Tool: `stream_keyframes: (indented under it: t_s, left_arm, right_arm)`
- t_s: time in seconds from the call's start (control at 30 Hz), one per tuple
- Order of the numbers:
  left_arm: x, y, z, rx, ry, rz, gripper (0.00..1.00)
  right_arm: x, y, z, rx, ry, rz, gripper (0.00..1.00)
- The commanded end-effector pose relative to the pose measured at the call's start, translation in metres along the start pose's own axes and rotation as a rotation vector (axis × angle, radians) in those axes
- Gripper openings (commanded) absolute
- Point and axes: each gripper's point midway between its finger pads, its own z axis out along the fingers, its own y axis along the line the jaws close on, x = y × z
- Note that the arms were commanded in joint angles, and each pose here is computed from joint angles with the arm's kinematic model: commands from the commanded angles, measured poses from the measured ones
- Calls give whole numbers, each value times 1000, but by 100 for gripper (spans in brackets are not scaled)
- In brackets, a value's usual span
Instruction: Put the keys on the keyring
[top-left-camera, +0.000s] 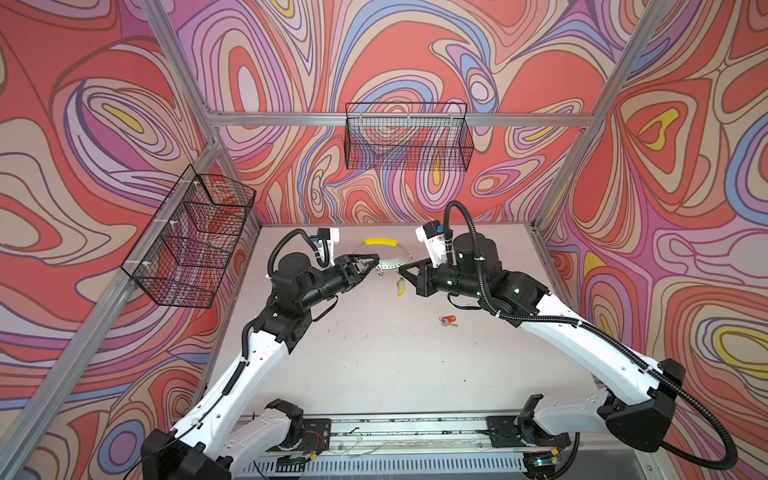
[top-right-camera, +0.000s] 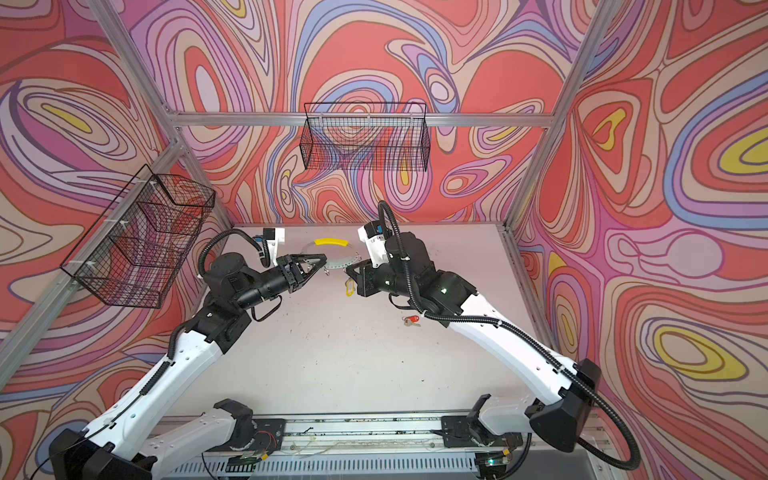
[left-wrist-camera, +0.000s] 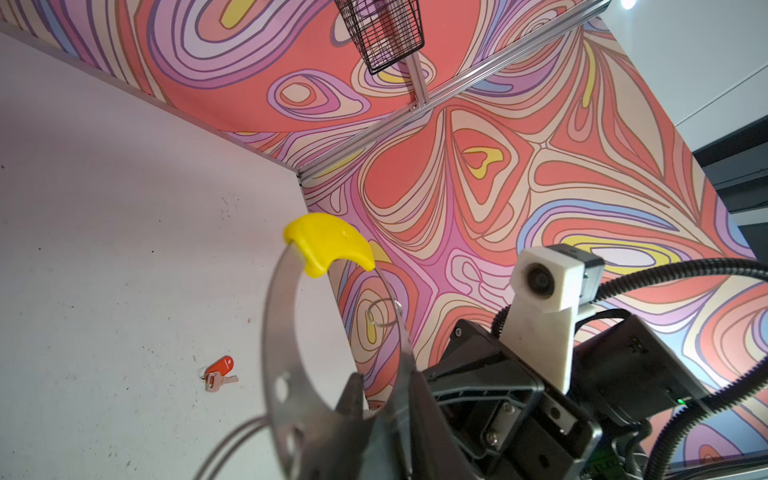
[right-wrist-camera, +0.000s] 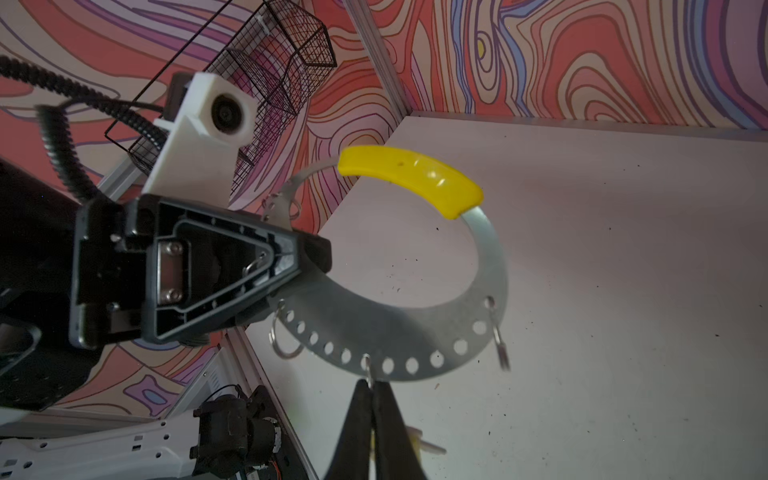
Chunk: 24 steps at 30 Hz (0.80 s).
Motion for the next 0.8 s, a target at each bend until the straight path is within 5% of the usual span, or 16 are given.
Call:
stream_keyframes:
  t_s: [0.0, 0.23, 0.47, 0.77]
  left_arm:
    - [0, -7, -2, 61, 4, 2, 45]
    - [7, 5, -14, 78, 33, -59, 56]
    - [44, 32, -38, 7, 192, -153, 58]
    - [68, 38, -81, -285, 342, 21, 55]
  right_arm:
    - [6, -6, 0, 41, 50, 78, 0]
    - [13, -13, 12, 64, 89, 172, 0]
    - [9, -34, 22, 132, 106, 282, 0]
    - [9, -55, 29, 187, 97, 423, 0]
